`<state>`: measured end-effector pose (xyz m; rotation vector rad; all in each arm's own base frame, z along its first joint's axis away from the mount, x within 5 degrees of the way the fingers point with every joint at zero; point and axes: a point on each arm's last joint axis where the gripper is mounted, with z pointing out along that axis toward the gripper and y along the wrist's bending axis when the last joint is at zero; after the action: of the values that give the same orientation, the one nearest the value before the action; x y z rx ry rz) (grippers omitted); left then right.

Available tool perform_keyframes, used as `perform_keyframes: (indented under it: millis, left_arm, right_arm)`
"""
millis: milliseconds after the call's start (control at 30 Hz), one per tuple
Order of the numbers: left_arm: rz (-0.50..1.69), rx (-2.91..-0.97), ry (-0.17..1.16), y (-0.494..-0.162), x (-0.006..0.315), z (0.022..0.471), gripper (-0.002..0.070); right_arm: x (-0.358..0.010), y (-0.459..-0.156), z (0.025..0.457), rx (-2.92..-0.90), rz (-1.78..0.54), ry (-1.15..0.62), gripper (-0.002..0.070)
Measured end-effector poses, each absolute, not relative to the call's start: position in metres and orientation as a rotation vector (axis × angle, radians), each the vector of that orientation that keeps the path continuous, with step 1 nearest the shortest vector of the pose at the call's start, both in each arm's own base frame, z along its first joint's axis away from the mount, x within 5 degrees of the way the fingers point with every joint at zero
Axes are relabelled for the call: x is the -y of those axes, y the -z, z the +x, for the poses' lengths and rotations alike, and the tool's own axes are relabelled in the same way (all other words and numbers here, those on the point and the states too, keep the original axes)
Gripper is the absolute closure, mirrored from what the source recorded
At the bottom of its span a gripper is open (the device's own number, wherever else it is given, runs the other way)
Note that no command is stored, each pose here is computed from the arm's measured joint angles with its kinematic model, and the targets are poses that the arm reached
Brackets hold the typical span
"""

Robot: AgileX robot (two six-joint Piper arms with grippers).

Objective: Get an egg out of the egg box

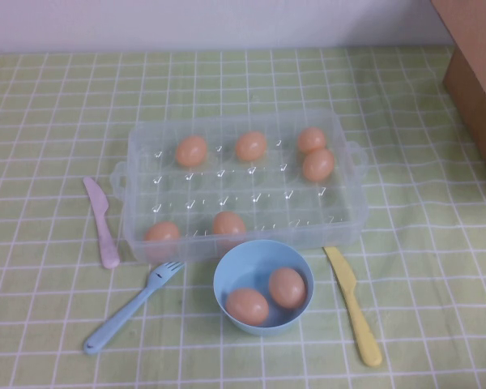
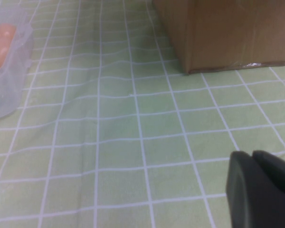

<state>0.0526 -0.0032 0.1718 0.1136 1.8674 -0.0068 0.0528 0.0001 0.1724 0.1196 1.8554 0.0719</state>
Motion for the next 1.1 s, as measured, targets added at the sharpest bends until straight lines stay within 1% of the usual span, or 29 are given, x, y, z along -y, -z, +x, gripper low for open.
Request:
perform_keyframes:
  millis: [600, 667, 733, 767, 867, 933, 1000, 1100]
  left_arm:
    - [0.114, -1.867, 0.007, -0.172, 0.003, 0.053, 0.0680]
    - [0.114, -1.867, 0.007, -0.172, 0.003, 0.053, 0.0680]
    - [0.114, -1.867, 0.007, -0.172, 0.003, 0.053, 0.0680]
    - [0.114, -1.867, 0.007, -0.172, 0.003, 0.053, 0.0680]
    - [0.114, -1.867, 0.007, -0.172, 0.003, 0.053, 0.0680]
    - [0.114, -1.867, 0.007, -0.172, 0.003, 0.053, 0.0680]
    - [0.114, -1.867, 0.007, -0.172, 0.003, 0.053, 0.0680]
    - [0.114, -1.867, 0.007, -0.172, 0.003, 0.053, 0.0679]
  right_arm:
    - [0.000, -0.172, 0.053, -1.855, 0.120, -0.072, 0.0694]
    - [-0.001, -0.172, 0.053, -1.854, 0.132, -0.092, 0.0694]
    - [-0.003, -0.173, 0.053, -1.849, 0.179, -0.166, 0.0694]
    - [-0.006, -0.173, 0.053, -1.843, 0.225, -0.238, 0.0694]
    - [-0.015, -0.177, 0.053, -1.794, 0.412, -0.534, 0.0694]
    - [-0.021, -0.182, 0.053, -1.732, 0.559, -0.770, 0.0694]
    - [-0.024, -0.187, 0.053, -1.655, 0.680, -0.951, 0.0694]
    - [-0.024, -0.191, 0.053, -1.597, 0.749, -1.040, 0.0694]
